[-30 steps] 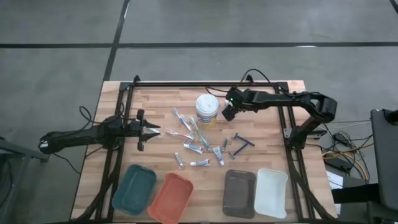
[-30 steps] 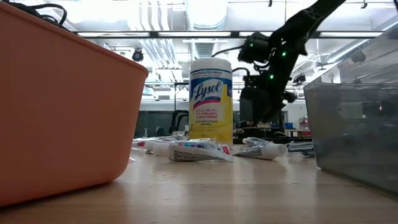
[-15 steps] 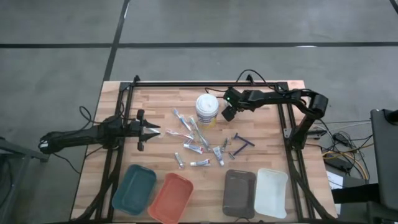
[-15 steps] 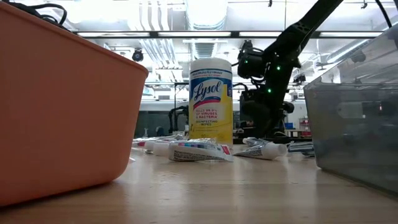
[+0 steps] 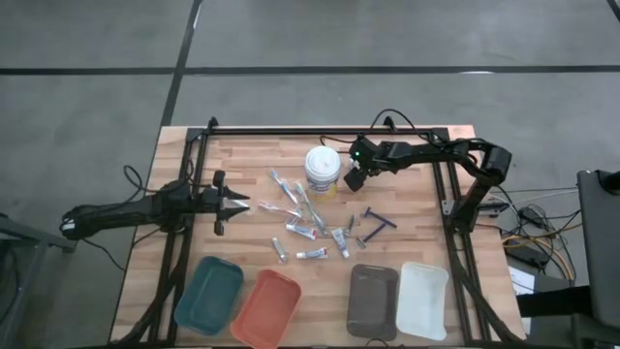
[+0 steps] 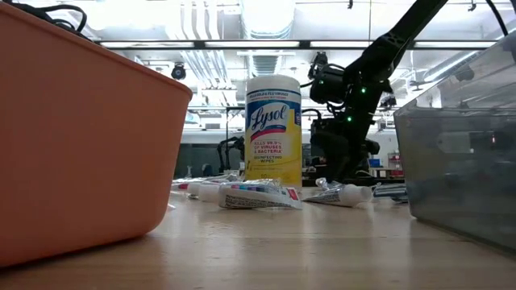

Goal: Pick & Place Travel size toiletries
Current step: Put the white toothpaste into the black bin

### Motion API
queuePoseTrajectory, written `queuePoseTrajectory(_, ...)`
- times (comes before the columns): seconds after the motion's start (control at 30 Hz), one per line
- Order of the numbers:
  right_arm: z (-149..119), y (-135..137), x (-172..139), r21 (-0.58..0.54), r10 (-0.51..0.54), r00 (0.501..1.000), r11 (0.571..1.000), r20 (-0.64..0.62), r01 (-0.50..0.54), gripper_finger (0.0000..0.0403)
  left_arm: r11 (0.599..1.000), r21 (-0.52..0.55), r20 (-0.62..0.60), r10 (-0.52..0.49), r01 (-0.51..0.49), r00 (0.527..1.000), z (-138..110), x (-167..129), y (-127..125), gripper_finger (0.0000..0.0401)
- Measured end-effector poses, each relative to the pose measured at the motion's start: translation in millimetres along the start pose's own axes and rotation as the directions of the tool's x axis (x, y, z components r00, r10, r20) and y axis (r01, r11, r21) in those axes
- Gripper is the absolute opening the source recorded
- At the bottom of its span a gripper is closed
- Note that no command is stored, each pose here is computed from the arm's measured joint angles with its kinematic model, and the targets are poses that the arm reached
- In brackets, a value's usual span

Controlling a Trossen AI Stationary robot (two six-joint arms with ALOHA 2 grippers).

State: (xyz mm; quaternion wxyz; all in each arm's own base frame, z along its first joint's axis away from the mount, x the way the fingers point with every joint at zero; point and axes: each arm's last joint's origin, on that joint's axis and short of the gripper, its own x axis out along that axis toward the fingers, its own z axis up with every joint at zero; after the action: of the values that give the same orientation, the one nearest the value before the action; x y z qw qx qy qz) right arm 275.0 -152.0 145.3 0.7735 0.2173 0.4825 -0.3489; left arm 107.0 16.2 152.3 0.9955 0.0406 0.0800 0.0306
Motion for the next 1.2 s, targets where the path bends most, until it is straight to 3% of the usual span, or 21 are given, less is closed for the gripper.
queuePoseTrajectory(0.5, 5.5, 4.5, -0.2, 0.047, 0.105, 0.994, 0.993, 0.039, -0.106, 0.0219, 1.000, 0.000, 0.000, 0.000, 0.000, 1.000, 0.0, 0.0, 0.0, 0.0142)
queuePoseTrajectory(0.73, 2.6, 6.5, 15.0, 0.117, 0.082, 0.996, 0.990, 0.022, -0.084, 0.0219, 1.000, 0.000, 0.000, 0.000, 0.000, 1.000, 0.0, 0.0, 0.0, 0.0142)
queuePoseTrajectory(0.93, -1.0, 9.5, 33.3, 0.114, 0.058, 0.998, 0.992, -0.006, -0.057, 0.0219, 1.000, 0.000, 0.000, 0.000, 0.000, 1.000, 0.0, 0.0, 0.0, 0.0142)
queuePoseTrajectory(1.2, -0.8, 9.2, 21.5, 0.052, 0.023, 1.000, 0.998, 0.008, -0.023, 0.0219, 1.000, 0.000, 0.000, 0.000, 0.000, 1.000, 0.0, 0.0, 0.0, 0.0142)
